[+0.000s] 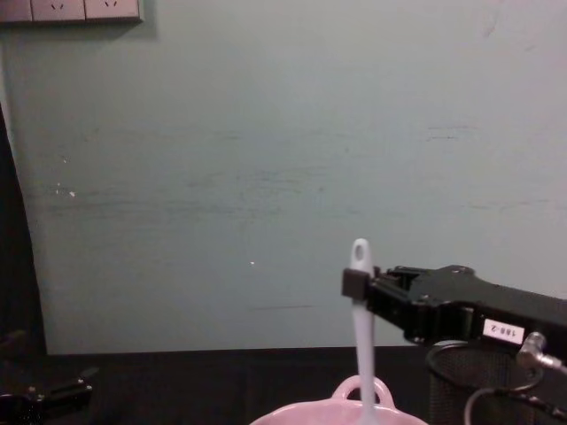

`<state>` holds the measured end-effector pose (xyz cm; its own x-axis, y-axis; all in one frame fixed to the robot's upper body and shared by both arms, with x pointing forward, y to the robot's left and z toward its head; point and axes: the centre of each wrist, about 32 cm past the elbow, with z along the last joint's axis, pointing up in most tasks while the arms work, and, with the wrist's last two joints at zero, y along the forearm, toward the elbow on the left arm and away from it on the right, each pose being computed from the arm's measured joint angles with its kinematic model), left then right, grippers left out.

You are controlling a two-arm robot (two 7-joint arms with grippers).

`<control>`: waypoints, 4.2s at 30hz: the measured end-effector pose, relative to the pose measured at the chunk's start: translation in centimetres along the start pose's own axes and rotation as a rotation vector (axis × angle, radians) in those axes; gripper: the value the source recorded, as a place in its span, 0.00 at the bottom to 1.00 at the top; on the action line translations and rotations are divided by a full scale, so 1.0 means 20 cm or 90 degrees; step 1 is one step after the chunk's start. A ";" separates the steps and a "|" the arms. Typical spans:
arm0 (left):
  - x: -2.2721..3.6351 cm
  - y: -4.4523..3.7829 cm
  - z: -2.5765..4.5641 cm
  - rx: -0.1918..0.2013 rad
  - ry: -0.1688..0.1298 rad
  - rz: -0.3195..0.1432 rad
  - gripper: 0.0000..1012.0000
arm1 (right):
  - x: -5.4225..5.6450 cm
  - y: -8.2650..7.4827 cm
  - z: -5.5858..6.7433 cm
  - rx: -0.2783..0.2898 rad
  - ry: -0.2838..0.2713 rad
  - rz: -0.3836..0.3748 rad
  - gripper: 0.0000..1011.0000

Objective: Use the one hand to pick up the spoon and stir the clear water in the bowl.

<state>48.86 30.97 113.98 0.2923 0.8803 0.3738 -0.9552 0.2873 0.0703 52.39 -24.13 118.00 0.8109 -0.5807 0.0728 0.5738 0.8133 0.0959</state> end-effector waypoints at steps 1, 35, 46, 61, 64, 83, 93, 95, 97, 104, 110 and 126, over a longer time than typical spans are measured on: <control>0.000 0.000 0.000 0.000 0.000 0.000 0.99 | -0.01 0.00 0.00 -0.001 -0.004 0.007 0.11; 0.000 0.000 0.000 0.000 0.000 0.000 0.99 | -0.12 0.00 0.08 0.059 0.050 0.044 0.11; 0.000 0.000 0.000 0.000 0.000 0.000 0.99 | 0.05 -0.04 0.26 0.053 0.033 0.028 0.11; 0.000 0.000 0.000 0.000 0.000 0.000 0.99 | 0.27 -0.10 0.43 0.046 -0.014 -0.016 0.11; 0.000 0.000 0.000 0.000 0.000 0.000 0.99 | 0.29 -0.11 0.44 0.044 -0.015 -0.025 0.11; 0.000 0.000 0.000 0.000 0.000 0.000 0.99 | 0.41 -0.20 0.28 0.016 0.067 -0.084 0.11; 0.000 0.000 0.000 0.000 0.000 0.000 0.99 | 0.38 -0.23 0.10 0.021 0.150 -0.115 0.11; 0.000 0.000 0.000 0.000 0.000 0.000 0.99 | 0.37 -0.24 0.07 0.021 0.163 -0.121 0.11; 0.000 0.000 0.000 0.000 0.000 0.000 0.99 | 0.37 -0.25 0.05 0.021 0.173 -0.125 0.11; 0.000 0.000 0.000 0.000 0.000 0.000 0.99 | 0.35 -0.27 -0.01 0.025 0.205 -0.139 0.11; 0.000 0.000 0.000 0.000 0.000 0.000 0.99 | 0.35 -0.28 -0.05 0.032 0.229 -0.151 0.11; 0.000 0.000 0.000 0.000 0.000 0.000 0.99 | 0.36 -0.30 -0.13 0.027 0.279 -0.182 0.52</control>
<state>48.86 30.97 113.98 0.2923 0.8803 0.3737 -0.9553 0.2873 0.0703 54.99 -33.07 115.40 0.5997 -0.7022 -0.3837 0.7815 0.6170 0.0922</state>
